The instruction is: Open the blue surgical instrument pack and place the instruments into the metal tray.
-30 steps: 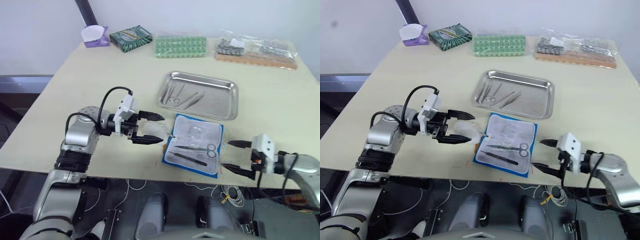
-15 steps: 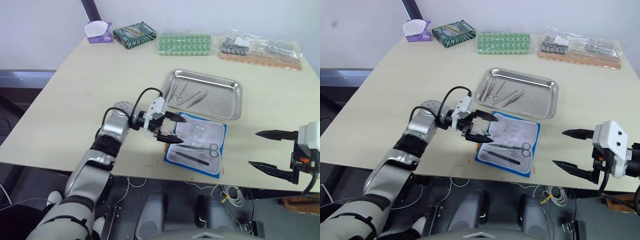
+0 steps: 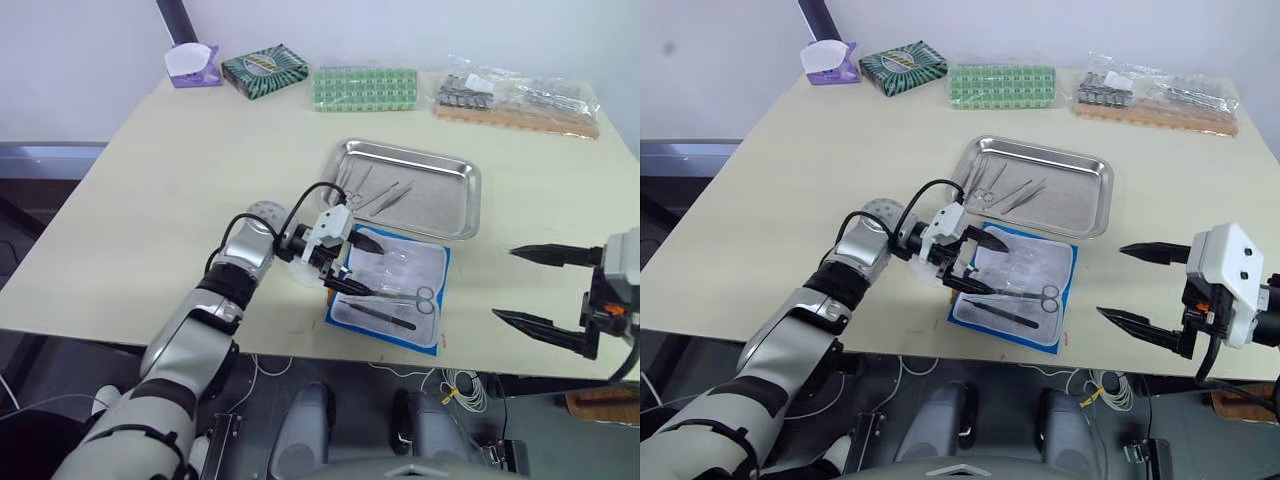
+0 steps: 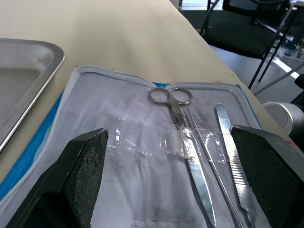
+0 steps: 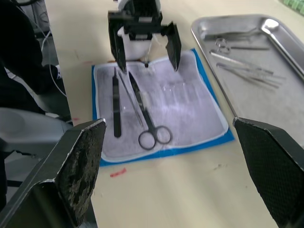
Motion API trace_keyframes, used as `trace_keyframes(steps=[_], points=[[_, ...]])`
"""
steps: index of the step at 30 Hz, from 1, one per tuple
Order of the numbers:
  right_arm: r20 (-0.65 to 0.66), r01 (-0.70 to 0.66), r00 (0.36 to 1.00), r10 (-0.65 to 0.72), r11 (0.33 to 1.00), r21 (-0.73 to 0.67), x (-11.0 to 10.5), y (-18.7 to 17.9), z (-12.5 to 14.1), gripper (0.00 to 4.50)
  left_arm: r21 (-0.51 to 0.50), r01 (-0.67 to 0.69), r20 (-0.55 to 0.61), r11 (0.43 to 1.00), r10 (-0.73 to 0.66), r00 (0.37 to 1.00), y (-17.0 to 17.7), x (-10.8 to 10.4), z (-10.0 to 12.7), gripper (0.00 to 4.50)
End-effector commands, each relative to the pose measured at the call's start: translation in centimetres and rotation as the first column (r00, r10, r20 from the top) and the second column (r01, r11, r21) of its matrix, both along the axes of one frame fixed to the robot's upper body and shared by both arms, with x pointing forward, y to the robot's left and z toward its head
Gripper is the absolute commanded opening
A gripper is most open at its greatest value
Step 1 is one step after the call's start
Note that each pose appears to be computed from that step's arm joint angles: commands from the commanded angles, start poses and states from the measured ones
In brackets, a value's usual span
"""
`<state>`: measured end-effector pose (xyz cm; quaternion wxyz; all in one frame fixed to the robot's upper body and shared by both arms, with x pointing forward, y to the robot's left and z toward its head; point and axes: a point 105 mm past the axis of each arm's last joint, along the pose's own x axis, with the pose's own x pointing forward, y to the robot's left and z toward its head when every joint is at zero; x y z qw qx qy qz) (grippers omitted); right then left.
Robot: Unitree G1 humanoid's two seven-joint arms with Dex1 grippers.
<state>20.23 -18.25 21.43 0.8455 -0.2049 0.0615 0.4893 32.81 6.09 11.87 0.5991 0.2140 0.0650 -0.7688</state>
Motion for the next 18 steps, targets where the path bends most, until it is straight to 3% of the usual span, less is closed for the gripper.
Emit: trace_keyframes(steps=[1,8,18], points=[[0.057,0.000,0.998,0.001,1.000,-0.004,0.1,0.0,1.6,4.50,0.081,0.064,0.011,0.995,-0.065,0.998,0.7,-0.7,-1.9,4.37],[0.050,-0.026,0.998,0.026,1.000,0.008,0.1,0.7,1.5,4.50,0.155,-0.008,0.019,0.988,0.005,1.000,1.9,0.1,-4.0,4.37],[0.044,-0.047,0.998,0.046,0.999,0.026,0.6,1.4,1.1,4.50,0.126,-0.045,-0.008,0.991,0.046,0.999,2.5,0.8,-3.6,4.37]])
